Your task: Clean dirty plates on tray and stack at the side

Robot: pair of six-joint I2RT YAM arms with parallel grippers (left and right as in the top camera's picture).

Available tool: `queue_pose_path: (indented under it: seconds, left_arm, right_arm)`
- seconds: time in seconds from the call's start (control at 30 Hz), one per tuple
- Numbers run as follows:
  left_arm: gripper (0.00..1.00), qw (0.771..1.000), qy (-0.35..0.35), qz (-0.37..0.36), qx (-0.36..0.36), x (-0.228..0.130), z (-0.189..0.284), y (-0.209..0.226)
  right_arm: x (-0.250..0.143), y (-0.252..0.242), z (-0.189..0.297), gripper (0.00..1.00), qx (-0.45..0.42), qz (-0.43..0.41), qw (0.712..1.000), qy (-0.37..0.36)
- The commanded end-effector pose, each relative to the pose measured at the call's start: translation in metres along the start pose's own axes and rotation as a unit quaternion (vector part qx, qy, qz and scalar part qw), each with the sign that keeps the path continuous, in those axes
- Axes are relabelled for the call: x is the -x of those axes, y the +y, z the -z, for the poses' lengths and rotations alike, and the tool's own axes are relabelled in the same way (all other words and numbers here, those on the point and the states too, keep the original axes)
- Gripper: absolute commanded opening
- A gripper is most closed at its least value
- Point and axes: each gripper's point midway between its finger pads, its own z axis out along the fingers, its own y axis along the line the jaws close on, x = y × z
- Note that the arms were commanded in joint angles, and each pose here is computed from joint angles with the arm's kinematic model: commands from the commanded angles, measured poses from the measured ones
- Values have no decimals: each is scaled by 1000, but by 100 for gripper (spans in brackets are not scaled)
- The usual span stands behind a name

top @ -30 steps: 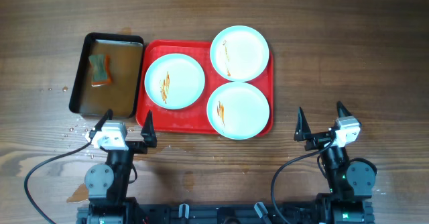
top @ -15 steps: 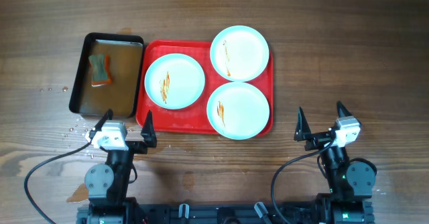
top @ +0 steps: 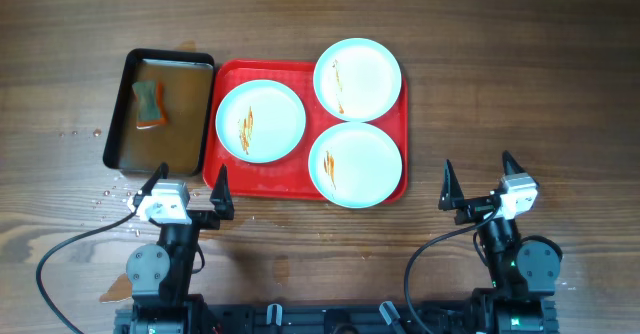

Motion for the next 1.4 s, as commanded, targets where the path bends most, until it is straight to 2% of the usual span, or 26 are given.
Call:
queue_pose_path:
  seconds: [0.0, 0.57, 0.77, 0.87, 0.97, 1.07, 1.37]
  left_arm:
    - [100, 1000, 0, 7, -3, -2, 0, 0]
    - [100, 1000, 0, 7, -2, -2, 0, 0]
    - [100, 1000, -20, 5, -6, 8, 0, -2]
    - [100, 999, -36, 13, -8, 23, 3, -4]
    - [100, 998, -57, 14, -11, 48, 9, -7]
    - [100, 998, -61, 13, -9, 73, 13, -9]
    - [100, 999, 42, 25, 5, 132, -6, -14]
  right_arm:
    - [1, 2, 0, 100, 7, -2, 1000, -3]
    - [1, -3, 0, 100, -8, 0, 1000, -4]
    - [3, -1, 0, 100, -3, -73, 997, -8]
    - [13, 12, 1, 100, 36, -81, 996, -18]
    - [28, 15, 4, 100, 46, -127, 990, -29]
    - [45, 25, 7, 99, 74, -121, 989, -39]
    - [112, 27, -6, 100, 82, -76, 993, -32]
